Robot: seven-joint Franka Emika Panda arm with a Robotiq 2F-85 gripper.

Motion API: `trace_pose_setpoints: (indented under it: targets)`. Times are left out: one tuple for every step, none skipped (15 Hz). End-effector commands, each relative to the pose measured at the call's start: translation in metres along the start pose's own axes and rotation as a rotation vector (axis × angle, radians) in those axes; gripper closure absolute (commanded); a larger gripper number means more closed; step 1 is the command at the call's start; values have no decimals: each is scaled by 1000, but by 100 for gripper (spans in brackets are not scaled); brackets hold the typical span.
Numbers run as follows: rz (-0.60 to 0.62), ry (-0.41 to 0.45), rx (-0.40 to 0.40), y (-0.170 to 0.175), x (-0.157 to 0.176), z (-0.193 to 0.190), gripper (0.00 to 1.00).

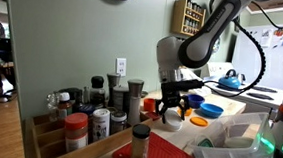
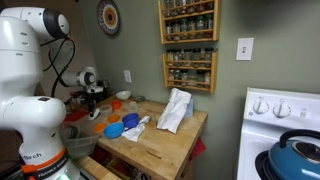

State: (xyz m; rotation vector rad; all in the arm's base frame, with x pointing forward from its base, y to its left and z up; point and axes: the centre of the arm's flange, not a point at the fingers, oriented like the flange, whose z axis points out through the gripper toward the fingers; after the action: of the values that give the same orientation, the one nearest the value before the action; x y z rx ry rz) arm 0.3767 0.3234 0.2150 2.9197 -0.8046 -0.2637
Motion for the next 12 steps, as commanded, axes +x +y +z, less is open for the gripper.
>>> trace_pose_setpoints:
  targets:
    - [-59,-20,1,16,-4,-13,32]
    - [-70,-26,7,18,-4,-17,31]
    - [-85,-31,13,19,-4,-21,31]
    - [-97,-42,16,20,-3,-25,32]
    - [-115,-48,25,21,-3,-28,32]
    - [-133,-60,28,22,-2,-33,33]
    - [-158,-74,31,23,0,-36,33]
    - [-181,-85,37,24,1,-40,34]
    - [-205,-105,37,25,4,-43,38]
    - [-226,-117,31,27,8,-46,36]
    - [-247,-128,28,28,14,-49,39]
    - [-266,-145,20,29,20,-51,39]
